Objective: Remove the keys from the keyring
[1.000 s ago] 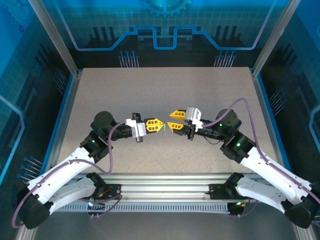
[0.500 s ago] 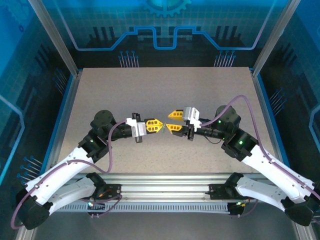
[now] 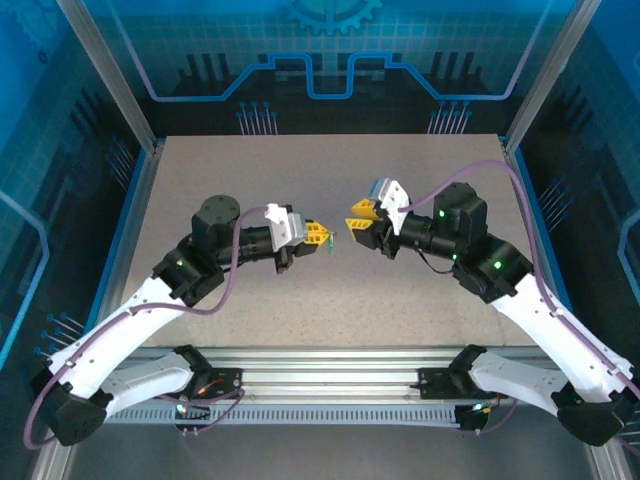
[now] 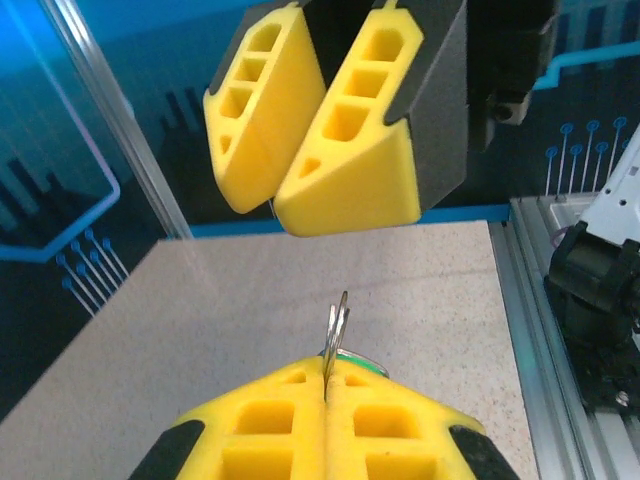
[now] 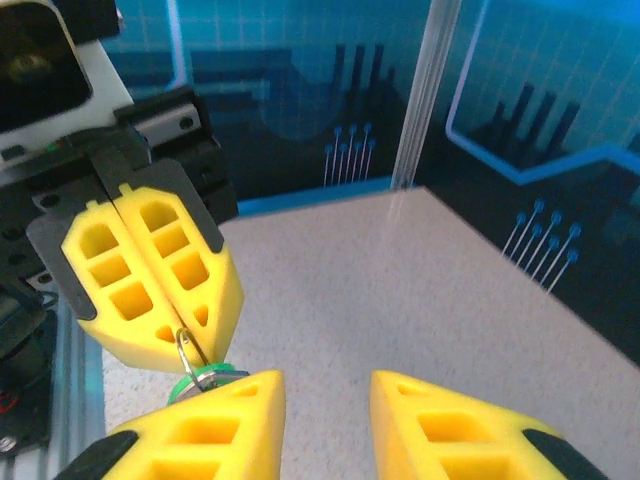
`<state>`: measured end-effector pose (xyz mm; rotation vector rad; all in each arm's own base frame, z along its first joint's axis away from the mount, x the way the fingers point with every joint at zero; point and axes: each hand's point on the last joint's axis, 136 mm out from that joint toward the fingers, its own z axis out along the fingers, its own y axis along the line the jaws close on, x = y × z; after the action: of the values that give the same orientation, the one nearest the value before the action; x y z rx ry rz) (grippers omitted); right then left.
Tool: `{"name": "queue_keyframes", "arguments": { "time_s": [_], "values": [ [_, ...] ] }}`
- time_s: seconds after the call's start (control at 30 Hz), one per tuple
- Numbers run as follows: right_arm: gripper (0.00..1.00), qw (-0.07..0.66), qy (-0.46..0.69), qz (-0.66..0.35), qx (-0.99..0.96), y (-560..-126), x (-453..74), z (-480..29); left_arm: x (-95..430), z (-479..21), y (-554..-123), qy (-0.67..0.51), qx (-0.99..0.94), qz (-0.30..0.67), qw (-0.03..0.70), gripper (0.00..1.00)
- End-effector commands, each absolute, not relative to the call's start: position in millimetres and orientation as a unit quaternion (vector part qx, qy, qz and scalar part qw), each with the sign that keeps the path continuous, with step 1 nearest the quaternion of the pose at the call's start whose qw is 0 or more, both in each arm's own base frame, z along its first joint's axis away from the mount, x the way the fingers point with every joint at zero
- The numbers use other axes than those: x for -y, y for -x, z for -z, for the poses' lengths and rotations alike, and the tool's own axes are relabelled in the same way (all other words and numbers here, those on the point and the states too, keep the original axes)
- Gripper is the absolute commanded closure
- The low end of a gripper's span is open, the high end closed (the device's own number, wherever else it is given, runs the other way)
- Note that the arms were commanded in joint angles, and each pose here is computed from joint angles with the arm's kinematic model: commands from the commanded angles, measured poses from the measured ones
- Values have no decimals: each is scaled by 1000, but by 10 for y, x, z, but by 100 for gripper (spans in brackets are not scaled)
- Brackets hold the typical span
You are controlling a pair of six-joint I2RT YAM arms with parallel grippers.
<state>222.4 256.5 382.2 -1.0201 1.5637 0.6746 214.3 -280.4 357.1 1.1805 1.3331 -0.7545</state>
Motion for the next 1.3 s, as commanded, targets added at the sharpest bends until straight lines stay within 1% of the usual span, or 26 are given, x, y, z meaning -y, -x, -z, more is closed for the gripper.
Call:
{"name": "queue_keyframes", "arguments": {
  "time_s": [0.0,0.17,0.33,0.43,0.63,0.77,0.87,1.13,1.2,1.27],
  "values": [
    [70,474,438,-298,-704,-2158,-2540,-3662,2762,-3371,-2177,-487,-635,320,507,100],
    [72,411,473,-317,-712,-2055,-2618,-3507,2777,-3293,-2177,-483,-667,328,463,100],
    [62,397,499,-342,-690,-1933,-2660,-3476,2769,-3301,-2157,-486,-668,328,458,100],
    [59,391,508,-355,-681,-1903,-2700,-3464,2767,-3309,-2130,-492,-667,329,452,100],
    [59,384,515,-362,-675,-1920,-2792,-3422,2772,-3324,-2104,-496,-664,334,450,100],
    [59,396,514,-359,-671,-1961,-2828,-3418,2779,-3324,-2090,-498,-661,337,449,100],
    [60,398,515,-363,-666,-1963,-2849,-3423,2779,-3328,-2078,-498,-660,339,449,100],
    [61,371,536,-370,-662,-1882,-2939,-3336,2783,-3327,-2076,-500,-658,339,449,100],
    [63,371,538,-366,-663,-1881,-2953,-3323,2786,-3327,-2076,-501,-658,340,449,100],
    [67,375,534,-363,-665,-1907,-2950,-3316,2788,-3325,-2066,-503,-656,341,447,100]
  ]
}}
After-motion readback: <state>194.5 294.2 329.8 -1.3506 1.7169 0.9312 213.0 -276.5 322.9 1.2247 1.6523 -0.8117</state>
